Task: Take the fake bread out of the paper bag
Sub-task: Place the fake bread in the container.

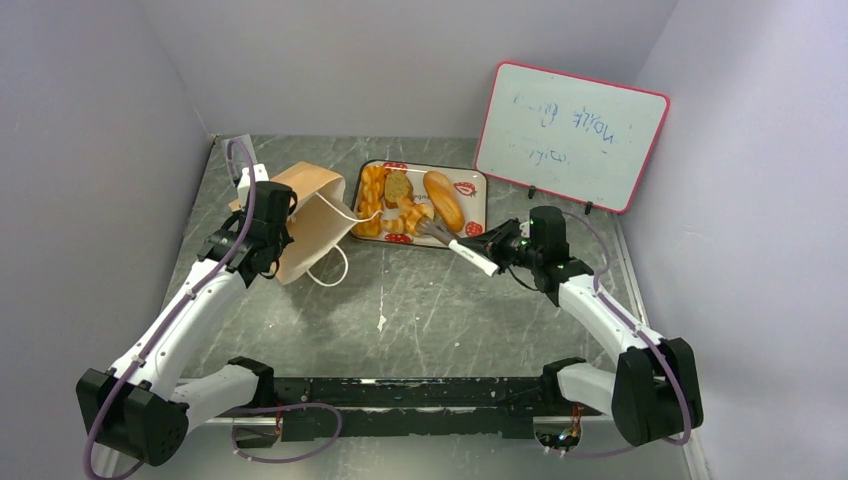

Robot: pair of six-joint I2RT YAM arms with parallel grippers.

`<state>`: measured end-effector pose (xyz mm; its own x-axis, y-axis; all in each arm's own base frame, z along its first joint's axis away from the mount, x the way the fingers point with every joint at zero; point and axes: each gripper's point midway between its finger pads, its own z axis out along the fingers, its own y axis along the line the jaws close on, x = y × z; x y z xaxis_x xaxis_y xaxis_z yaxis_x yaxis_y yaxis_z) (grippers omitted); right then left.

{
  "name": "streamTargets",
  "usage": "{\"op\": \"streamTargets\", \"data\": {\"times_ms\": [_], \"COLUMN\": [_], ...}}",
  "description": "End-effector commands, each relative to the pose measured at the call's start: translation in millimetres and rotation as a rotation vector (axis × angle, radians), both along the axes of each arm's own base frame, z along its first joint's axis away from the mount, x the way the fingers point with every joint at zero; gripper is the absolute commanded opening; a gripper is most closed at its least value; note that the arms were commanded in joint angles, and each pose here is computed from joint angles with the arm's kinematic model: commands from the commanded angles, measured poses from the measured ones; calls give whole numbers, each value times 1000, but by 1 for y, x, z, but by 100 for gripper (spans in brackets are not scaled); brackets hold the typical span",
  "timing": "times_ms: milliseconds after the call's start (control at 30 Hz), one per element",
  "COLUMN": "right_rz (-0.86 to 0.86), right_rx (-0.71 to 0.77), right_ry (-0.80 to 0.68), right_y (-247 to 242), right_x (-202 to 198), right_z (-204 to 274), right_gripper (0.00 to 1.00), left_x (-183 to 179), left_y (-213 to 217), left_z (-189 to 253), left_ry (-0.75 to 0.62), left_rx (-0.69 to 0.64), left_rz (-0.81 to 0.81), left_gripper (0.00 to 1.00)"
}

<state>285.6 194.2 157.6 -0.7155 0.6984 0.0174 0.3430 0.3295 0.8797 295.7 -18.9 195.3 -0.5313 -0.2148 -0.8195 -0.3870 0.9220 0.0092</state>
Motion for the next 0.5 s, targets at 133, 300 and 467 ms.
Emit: {"op": "streamTargets", "data": {"times_ms": [133,300,467], "right_rz": [-1,-9,-19], "right_rx": [46,46,37], "right_ry": [-102,-99,-78], "right_y": [-5,-9,-12], "right_x": [8,5,6], "right_z": [33,32,19], "right_gripper": [1,1,1], "left_x": [3,4,3], "left_y": [3,2,2], "left_z": [13,11,9], "left_ry": [-29,-26,-23], "left_rx": [6,3,-1], "left_rz": [3,3,3], "left_gripper": [7,7,7]}}
